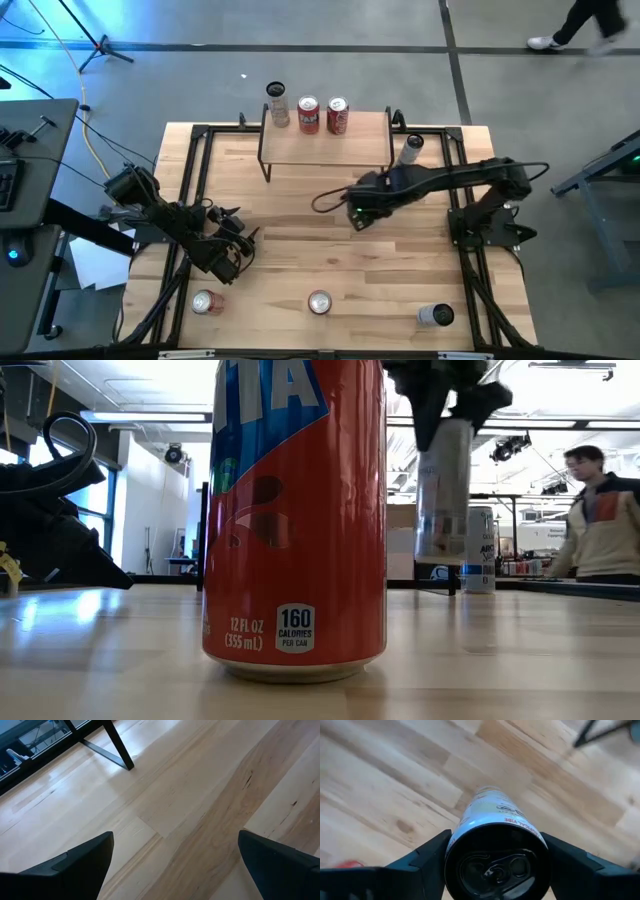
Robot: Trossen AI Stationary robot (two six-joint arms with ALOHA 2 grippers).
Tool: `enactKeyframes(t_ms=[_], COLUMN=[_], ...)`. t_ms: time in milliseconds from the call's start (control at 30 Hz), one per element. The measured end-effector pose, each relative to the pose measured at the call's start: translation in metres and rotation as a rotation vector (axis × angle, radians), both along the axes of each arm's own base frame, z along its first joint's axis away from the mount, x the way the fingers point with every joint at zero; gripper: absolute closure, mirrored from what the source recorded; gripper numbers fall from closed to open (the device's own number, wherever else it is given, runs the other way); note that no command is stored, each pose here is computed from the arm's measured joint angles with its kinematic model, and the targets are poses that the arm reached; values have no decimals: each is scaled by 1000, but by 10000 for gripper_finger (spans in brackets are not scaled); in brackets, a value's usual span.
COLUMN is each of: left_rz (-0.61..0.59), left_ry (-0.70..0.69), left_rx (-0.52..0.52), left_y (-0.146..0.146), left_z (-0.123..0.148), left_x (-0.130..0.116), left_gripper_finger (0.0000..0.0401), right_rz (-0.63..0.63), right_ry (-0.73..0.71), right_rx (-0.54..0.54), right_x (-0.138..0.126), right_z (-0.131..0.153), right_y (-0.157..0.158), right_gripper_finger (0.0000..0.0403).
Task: Place canned beverage on shelf
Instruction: Put the white and yellow soda can on the shelf aligned with the other white and yellow soda can
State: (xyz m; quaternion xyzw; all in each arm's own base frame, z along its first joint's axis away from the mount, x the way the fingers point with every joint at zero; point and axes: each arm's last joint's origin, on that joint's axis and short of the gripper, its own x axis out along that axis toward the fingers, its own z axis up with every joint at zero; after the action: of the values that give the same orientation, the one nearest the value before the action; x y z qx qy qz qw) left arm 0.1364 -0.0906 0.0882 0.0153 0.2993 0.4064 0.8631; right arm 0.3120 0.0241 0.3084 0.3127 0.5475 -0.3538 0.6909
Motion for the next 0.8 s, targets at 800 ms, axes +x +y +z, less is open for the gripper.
enactKeyframes(t_ms=[800], left_rz=[0], left_ry=[-1], left_rx=[-1], left_y=[0], left_z=[0], left_x=[0], left_gripper_finger=[1], right_rz=[864], right_ry=[69], right_rx=[-53], right_x=[44], right_z=[-21], right_y=[-24], right_gripper_finger=[139])
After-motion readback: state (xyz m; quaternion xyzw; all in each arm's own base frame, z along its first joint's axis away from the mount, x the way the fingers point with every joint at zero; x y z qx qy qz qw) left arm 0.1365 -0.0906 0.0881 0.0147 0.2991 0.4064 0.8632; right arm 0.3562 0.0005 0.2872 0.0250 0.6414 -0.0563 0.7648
